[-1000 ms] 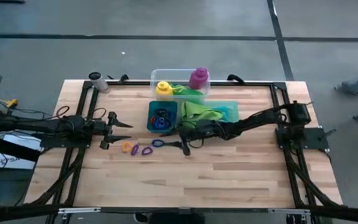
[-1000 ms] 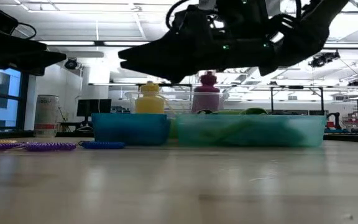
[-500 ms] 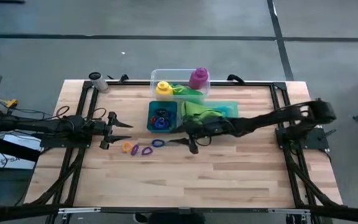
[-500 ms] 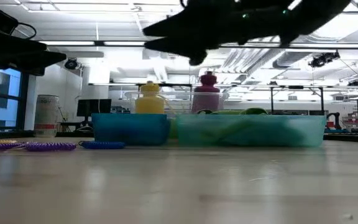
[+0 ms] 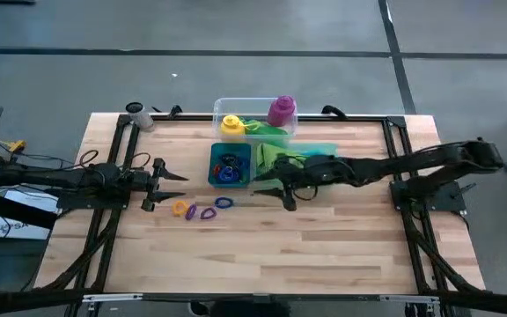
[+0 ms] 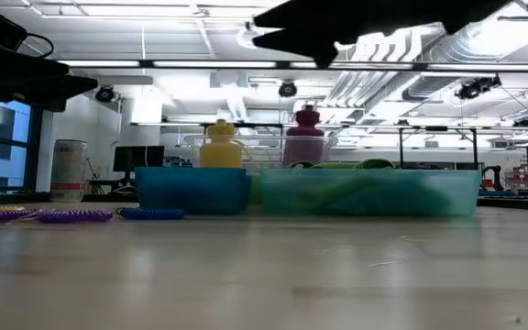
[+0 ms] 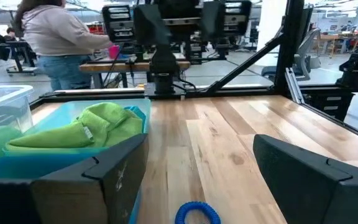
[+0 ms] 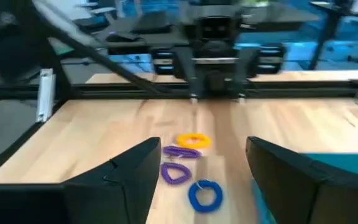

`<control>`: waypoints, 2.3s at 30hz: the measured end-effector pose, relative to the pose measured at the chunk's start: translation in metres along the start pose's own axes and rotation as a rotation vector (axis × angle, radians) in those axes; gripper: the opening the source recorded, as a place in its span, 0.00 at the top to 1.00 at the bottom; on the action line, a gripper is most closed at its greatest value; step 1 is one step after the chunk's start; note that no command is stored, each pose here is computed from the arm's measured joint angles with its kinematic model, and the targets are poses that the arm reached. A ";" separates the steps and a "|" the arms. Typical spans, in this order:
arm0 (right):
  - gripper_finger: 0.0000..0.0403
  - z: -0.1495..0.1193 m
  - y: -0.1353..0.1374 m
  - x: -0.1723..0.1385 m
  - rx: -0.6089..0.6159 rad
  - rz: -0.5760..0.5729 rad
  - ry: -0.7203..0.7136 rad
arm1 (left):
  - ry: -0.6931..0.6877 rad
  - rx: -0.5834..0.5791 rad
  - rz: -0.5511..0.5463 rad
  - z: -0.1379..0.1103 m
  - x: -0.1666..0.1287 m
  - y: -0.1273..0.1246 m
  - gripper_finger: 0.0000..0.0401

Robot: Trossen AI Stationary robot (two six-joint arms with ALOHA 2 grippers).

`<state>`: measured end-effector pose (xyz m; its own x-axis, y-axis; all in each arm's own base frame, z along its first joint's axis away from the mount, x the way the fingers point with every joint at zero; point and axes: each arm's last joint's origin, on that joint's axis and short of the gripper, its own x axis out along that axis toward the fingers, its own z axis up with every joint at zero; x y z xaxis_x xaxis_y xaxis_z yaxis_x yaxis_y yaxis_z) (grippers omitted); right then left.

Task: Pick & Place Sports Items
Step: Put the yellow spring keychain into the blue bin

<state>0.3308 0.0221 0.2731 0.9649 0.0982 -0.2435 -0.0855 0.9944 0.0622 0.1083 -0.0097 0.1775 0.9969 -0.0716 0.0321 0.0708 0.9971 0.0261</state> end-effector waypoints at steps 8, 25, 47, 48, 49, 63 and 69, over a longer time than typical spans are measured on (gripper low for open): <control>0.53 -0.035 -0.004 -0.036 0.020 -0.110 -0.144 | 0.000 0.000 0.000 0.000 0.000 0.000 0.41; 0.53 -0.115 -0.002 -0.118 -0.031 0.007 -0.275 | 0.000 0.000 0.000 0.000 0.000 0.000 0.41; 0.53 -0.149 0.002 -0.167 0.003 0.169 -0.270 | 0.000 0.000 0.000 0.000 0.000 0.000 0.41; 0.53 -0.149 0.002 -0.169 -0.003 0.165 -0.266 | 0.000 0.000 0.000 0.000 0.000 0.000 0.41; 0.53 -0.150 0.002 -0.171 -0.007 0.158 -0.262 | 0.001 0.000 0.000 0.000 0.000 0.000 0.41; 0.53 -0.160 0.000 -0.193 0.005 0.062 -0.222 | 0.000 0.000 0.000 0.000 0.000 0.000 0.41; 0.53 -0.159 0.000 -0.200 0.008 0.063 -0.262 | 0.001 0.000 0.000 0.000 0.000 0.000 0.41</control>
<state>0.0979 0.0091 0.1675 0.9892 0.1452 0.0196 -0.1463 0.9862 0.0776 0.1083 -0.0097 0.1775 0.9969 -0.0716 0.0315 0.0708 0.9971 0.0261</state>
